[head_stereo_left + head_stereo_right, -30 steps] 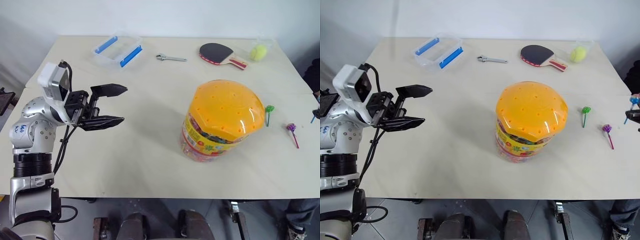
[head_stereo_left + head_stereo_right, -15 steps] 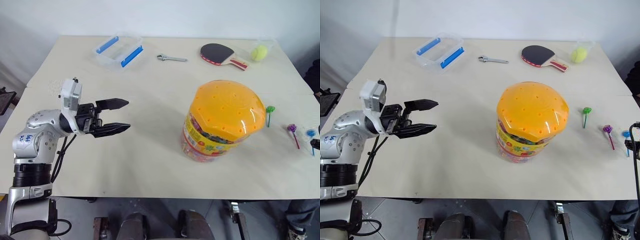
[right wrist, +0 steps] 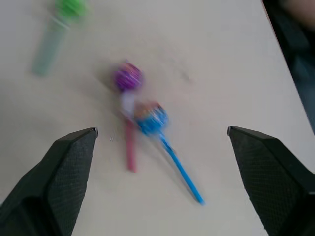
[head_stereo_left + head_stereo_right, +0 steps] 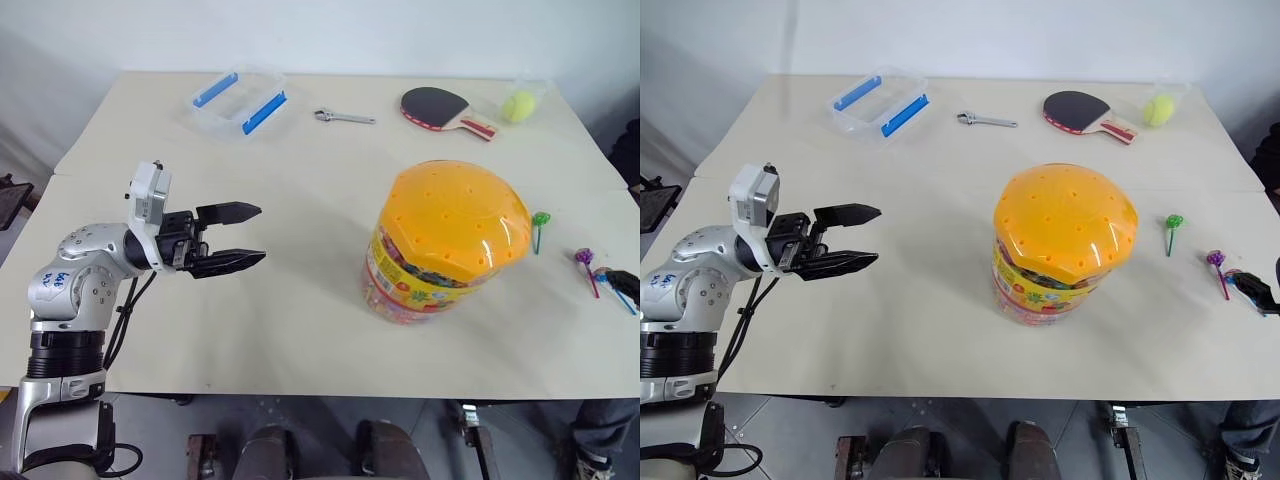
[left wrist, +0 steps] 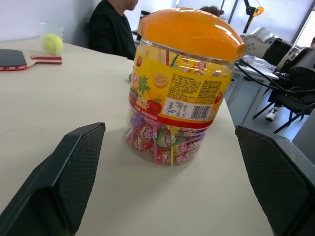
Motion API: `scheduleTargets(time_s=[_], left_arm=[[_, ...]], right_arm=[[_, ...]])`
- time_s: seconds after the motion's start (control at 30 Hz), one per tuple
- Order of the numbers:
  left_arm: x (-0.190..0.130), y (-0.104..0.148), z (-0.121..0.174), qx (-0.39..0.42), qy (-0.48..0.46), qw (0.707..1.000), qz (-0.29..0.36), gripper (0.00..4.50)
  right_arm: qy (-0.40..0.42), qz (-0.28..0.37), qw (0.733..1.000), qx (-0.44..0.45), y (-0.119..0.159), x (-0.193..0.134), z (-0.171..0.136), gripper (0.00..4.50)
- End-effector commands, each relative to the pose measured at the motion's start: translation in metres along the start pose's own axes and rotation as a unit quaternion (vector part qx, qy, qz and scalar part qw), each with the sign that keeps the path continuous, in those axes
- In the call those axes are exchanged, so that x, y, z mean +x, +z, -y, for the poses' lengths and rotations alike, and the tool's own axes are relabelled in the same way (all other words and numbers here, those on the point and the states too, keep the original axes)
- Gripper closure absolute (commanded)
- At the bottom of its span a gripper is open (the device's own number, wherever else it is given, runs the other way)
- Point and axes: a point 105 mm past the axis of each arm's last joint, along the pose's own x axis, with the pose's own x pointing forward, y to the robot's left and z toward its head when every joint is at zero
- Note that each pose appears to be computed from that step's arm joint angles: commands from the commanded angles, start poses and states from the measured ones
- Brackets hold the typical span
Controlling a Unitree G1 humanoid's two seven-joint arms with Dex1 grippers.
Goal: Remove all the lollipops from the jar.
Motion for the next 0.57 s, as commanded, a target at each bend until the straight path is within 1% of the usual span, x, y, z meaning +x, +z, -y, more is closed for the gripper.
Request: scheduleTargets(time_s=[0.03, 0.07, 0.1, 0.17, 0.23, 0.3, 0.37, 0.43, 0.57], left_arm=[[-0.005, 0.004, 0.004, 0.013, -0.005, 1.000, -0.001, 0.00], [-0.007, 0.001, 0.004, 0.011, -0.005, 1.000, -0.005, 0.00], [-0.011, -0.002, 0.005, 0.007, -0.004, 1.000, -0.011, 0.00], [-0.019, -0.010, 0.008, -0.003, 0.003, 1.000, -0.023, 0.00], [-0.025, -0.016, 0.012, -0.021, 0.011, 0.999, -0.026, 0.00], [-0.028, -0.024, 0.017, -0.033, 0.010, 0.999, -0.034, 0.00], [-0.033, -0.033, 0.026, -0.040, 0.014, 0.998, -0.042, 0.00], [-0.034, -0.033, 0.027, -0.034, 0.036, 0.998, -0.031, 0.00], [-0.038, -0.027, 0.032, -0.042, 0.067, 0.997, -0.014, 0.00]], right_arm=[[0.116, 0.123, 0.983, -0.073, 0.044, -0.021, -0.041, 0.04], [0.169, 0.138, 0.972, -0.084, 0.045, -0.026, -0.059, 0.04], [0.234, 0.152, 0.956, -0.089, 0.044, -0.032, -0.079, 0.04], [0.358, 0.148, 0.915, -0.109, 0.030, -0.042, -0.112, 0.04], [0.414, 0.119, 0.890, -0.151, 0.011, -0.039, -0.127, 0.04], [0.438, 0.100, 0.877, -0.171, -0.001, -0.033, -0.132, 0.04], [0.454, 0.098, 0.869, -0.172, -0.008, -0.024, -0.137, 0.04], [0.462, 0.105, 0.864, -0.169, -0.012, -0.018, -0.141, 0.04], [0.441, 0.109, 0.872, -0.179, -0.023, -0.008, -0.143, 0.04]])
